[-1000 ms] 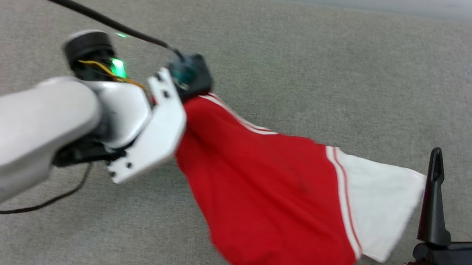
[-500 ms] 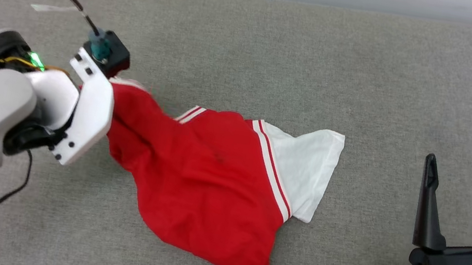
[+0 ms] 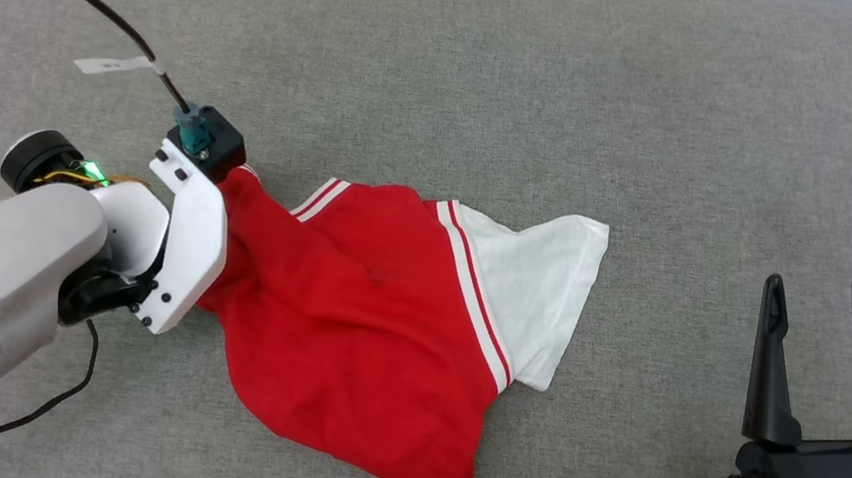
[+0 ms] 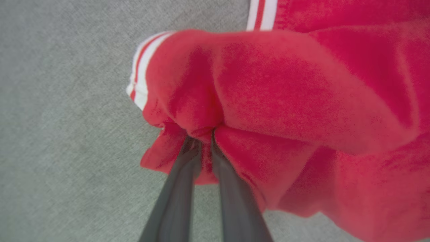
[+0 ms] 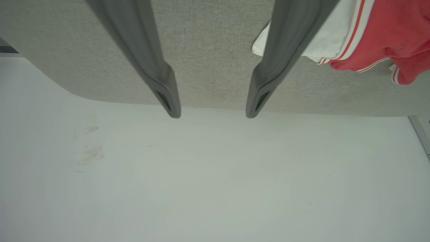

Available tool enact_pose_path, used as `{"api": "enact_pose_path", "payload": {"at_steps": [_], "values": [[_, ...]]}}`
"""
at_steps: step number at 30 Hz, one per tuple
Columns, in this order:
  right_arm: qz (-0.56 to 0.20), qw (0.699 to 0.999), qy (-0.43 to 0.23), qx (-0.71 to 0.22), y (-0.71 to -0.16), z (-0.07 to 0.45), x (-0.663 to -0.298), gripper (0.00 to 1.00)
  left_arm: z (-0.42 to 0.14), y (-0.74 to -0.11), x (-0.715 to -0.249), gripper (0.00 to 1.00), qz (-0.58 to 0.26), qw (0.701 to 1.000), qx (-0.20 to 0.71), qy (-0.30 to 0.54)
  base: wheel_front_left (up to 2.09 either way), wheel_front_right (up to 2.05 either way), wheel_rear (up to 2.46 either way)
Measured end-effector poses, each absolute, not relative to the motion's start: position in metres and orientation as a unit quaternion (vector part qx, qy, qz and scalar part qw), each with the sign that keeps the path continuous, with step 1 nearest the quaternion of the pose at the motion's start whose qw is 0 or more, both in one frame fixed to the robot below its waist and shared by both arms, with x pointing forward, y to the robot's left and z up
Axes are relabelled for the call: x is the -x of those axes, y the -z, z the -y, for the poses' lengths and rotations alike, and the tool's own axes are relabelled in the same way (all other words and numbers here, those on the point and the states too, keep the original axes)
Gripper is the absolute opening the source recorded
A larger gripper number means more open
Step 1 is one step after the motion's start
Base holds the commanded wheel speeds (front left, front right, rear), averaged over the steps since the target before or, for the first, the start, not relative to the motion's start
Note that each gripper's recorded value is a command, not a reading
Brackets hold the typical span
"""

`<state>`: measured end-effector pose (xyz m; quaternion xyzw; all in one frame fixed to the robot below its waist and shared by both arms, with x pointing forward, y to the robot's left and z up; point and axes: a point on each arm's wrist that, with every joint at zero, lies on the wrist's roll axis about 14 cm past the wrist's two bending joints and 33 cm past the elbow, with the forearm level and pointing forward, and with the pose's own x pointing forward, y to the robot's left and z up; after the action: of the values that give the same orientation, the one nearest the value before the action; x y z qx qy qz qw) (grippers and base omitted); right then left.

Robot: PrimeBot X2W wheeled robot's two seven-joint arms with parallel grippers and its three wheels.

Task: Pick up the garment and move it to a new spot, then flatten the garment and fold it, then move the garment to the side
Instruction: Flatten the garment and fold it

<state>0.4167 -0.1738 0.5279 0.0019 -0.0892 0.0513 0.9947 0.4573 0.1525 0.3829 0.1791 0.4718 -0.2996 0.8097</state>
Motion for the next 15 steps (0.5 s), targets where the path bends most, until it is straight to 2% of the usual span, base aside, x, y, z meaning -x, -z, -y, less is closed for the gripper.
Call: {"api": "enact_pose_path", "payload": {"at_steps": [1, 10, 15], "values": [[0.090, 0.995, -0.051, -0.002, -0.528, 0.174, -0.417, 1.00, -0.153, -0.385, -0.458, 1.00, -0.465, 0.813, -0.182, 0.299, 0.00, 0.00, 0.00], [0.104, 0.993, -0.056, -0.008, -0.539, 0.169, -0.412, 1.00, -0.155, -0.455, -0.492, 1.00, -0.367, 0.858, -0.210, 0.292, 0.00, 0.00, 0.00], [0.110, 0.992, -0.059, -0.013, -0.543, 0.166, -0.411, 1.00, -0.139, -0.500, -0.509, 1.00, -0.315, 0.868, -0.235, 0.304, 0.00, 0.00, 0.00]]}}
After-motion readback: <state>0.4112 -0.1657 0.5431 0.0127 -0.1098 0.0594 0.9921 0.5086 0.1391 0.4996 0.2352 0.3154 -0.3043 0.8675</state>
